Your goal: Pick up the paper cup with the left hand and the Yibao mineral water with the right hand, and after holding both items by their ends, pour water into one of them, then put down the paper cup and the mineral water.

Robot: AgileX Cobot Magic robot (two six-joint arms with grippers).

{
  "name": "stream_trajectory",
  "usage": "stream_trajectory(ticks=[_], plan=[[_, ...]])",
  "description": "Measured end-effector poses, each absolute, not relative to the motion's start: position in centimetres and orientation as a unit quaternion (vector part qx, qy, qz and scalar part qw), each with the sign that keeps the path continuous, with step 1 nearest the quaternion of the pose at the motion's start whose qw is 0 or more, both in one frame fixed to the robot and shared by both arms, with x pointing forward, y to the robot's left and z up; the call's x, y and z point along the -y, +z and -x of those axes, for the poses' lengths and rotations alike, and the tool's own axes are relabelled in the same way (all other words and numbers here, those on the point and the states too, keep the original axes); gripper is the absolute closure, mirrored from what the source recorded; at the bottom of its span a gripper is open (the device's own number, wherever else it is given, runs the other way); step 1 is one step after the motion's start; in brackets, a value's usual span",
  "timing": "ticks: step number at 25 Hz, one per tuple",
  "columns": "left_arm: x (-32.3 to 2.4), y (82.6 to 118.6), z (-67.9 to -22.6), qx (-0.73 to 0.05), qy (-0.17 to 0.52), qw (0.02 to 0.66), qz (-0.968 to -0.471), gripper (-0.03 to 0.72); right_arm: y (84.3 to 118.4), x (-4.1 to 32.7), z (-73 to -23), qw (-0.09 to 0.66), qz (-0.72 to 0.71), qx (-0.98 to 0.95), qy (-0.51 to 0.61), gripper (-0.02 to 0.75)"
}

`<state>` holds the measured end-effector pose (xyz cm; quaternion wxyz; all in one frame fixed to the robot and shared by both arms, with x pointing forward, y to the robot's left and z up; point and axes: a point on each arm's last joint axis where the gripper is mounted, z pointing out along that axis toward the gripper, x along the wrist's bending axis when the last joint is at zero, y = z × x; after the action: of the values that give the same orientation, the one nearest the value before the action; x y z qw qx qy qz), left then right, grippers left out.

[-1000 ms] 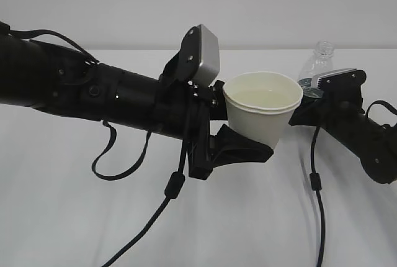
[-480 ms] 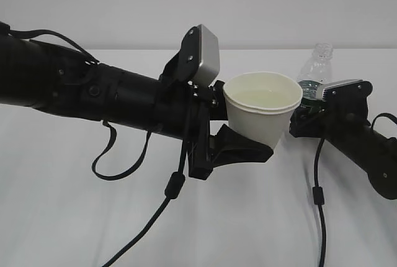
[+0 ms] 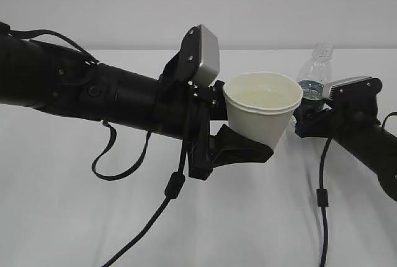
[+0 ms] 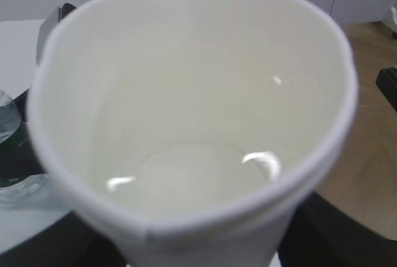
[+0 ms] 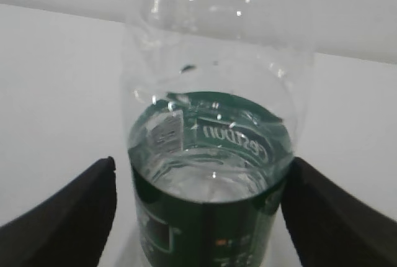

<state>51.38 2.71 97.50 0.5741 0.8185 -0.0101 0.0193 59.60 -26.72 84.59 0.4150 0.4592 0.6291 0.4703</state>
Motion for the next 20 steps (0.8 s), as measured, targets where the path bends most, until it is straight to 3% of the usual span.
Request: stream_trajectory(ticks=[20], plan=[[-2.7, 97.5, -51.4, 0.010, 0.019, 0.574, -0.819, 0.244, 88.2, 27.1, -55.7, 0.429, -0.460, -0.622, 0.467, 0.112]])
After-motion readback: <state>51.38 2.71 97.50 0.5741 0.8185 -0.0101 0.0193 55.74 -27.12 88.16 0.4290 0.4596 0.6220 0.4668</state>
